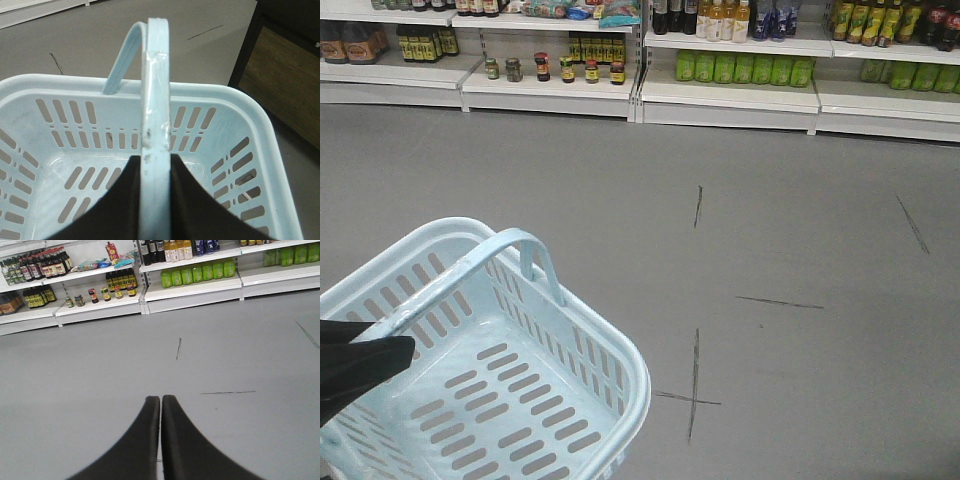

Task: Pick three apples into basket with both arms
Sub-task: 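Drive the base along the aisle toward the apple table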

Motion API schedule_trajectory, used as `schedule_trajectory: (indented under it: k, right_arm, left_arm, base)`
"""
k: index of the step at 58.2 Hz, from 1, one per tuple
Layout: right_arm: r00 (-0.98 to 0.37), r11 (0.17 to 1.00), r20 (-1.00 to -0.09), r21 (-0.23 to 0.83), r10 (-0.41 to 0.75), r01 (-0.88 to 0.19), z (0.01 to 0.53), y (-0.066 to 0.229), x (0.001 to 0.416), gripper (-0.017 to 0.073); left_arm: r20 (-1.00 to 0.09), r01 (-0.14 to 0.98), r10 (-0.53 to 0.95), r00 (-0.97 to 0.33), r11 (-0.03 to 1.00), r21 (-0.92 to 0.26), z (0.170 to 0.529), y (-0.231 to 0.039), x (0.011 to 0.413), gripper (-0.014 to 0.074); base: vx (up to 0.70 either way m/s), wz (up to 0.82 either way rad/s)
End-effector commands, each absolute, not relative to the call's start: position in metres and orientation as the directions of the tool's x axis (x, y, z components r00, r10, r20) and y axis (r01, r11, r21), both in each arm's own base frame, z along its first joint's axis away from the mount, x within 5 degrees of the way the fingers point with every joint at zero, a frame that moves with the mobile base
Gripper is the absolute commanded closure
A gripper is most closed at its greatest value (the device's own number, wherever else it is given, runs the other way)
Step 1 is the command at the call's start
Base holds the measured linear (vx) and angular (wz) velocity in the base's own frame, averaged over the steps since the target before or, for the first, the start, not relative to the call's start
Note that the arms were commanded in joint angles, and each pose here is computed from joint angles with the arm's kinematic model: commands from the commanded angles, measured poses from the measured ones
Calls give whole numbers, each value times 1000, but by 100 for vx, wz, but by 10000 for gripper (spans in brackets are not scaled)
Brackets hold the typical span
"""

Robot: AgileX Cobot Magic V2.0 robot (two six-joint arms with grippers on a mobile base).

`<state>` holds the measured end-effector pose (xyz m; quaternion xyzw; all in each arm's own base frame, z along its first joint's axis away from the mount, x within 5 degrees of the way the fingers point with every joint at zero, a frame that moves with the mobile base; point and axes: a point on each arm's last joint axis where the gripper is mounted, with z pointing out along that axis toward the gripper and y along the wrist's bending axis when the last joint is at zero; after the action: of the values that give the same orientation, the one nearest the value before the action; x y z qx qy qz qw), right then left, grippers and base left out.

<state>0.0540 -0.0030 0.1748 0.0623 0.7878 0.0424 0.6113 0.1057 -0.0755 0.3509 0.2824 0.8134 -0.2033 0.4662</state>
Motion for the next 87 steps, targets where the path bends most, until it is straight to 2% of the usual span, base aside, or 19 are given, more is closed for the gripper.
schedule_trajectory:
  k: [1, 48, 87]
  right_arm:
    - [-177, 990, -974, 141, 143, 24, 178, -2, 55, 564]
    - [-178, 990, -974, 140, 143, 24, 178, -2, 55, 564]
    - [-178, 990, -974, 140, 143, 24, 178, -2, 55, 564]
  left_arm:
    - [-922, 632, 184, -340, 771, -79, 367, -76, 108, 600]
    - [-922, 632, 184, -340, 771, -79, 367, -76, 108, 600]
    - [-922, 632, 184, -340, 771, -79, 367, -76, 108, 600]
  base:
    - [19, -3]
    - [19, -11]
    - [15, -47]
